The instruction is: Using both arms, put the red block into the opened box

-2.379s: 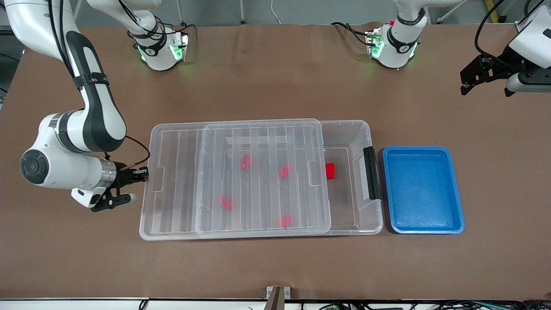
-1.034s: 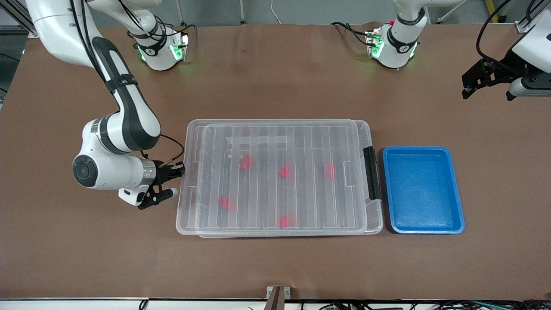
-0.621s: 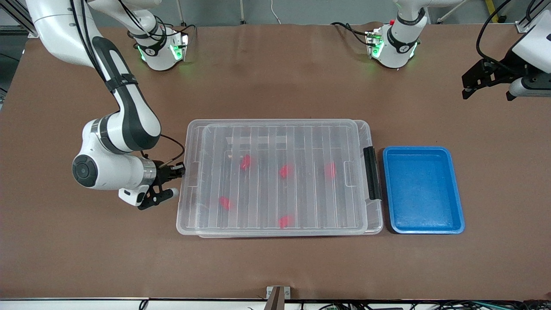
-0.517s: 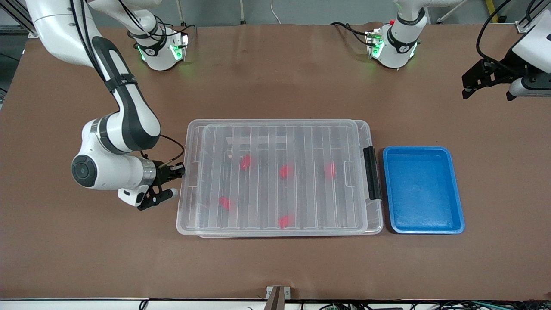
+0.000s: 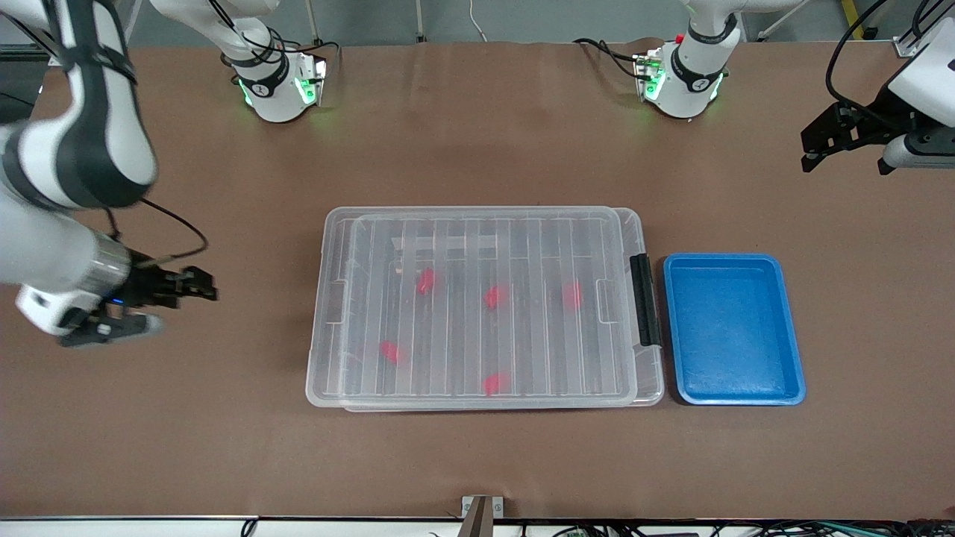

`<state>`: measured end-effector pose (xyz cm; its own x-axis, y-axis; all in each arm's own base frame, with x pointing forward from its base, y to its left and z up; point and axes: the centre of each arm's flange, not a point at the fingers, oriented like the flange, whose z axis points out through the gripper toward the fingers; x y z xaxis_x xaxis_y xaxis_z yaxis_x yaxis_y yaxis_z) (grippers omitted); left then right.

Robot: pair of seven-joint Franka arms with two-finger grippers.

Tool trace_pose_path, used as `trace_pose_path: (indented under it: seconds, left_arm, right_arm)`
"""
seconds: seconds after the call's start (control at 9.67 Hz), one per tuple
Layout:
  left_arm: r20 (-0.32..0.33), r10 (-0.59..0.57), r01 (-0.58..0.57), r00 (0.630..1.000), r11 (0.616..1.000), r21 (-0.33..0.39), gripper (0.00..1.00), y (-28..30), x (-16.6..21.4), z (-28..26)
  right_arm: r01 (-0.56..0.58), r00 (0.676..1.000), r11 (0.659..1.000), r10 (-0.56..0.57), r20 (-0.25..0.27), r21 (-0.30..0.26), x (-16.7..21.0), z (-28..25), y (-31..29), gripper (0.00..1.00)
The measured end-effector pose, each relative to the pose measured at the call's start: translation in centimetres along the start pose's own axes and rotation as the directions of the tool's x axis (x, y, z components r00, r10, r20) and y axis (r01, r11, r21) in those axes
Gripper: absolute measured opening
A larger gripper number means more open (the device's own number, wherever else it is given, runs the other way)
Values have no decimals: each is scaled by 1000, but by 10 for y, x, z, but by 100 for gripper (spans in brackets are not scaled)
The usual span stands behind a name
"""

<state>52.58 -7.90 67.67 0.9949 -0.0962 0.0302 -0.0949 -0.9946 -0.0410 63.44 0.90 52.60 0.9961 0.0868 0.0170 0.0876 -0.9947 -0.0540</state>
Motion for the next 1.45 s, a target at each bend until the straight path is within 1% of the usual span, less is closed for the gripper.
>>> trace_pose_path:
  seconds: [0.1, 0.21, 0.31, 0.52, 0.62, 0.83, 1.45]
  left_arm:
    - [0, 0, 0, 1000, 1000, 0, 100, 0, 0, 0]
    - [0, 0, 0, 1000, 1000, 0, 100, 0, 0, 0]
    - [0, 0, 0, 1000, 1000, 0, 100, 0, 0, 0]
    - [1, -1, 1, 1000, 1000, 0, 100, -1, 1, 0]
    - [1, -1, 1, 1000, 1000, 0, 100, -1, 1, 0]
    - [1, -2, 2, 1000, 1000, 0, 100, -1, 1, 0]
    - [1, -2, 2, 1000, 1000, 0, 100, -1, 1, 0]
  right_arm:
    - [-45, 998, 999, 44, -36, -24, -15, -33, 21, 100]
    - [-88, 995, 996, 87, -59, -28, -31, -60, 40, 100]
    - [-131, 990, 991, 130, -56, -24, -50, -84, 54, 100]
    - [-215, 977, 977, 215, 2, -17, -93, -122, 58, 100]
    - [-237, 971, 971, 237, 17, -23, -109, -135, 57, 100]
    - [-250, 968, 968, 250, 10, -27, -119, -147, 57, 100]
    - [-255, 967, 966, 256, 14, -30, -118, -143, 59, 100]
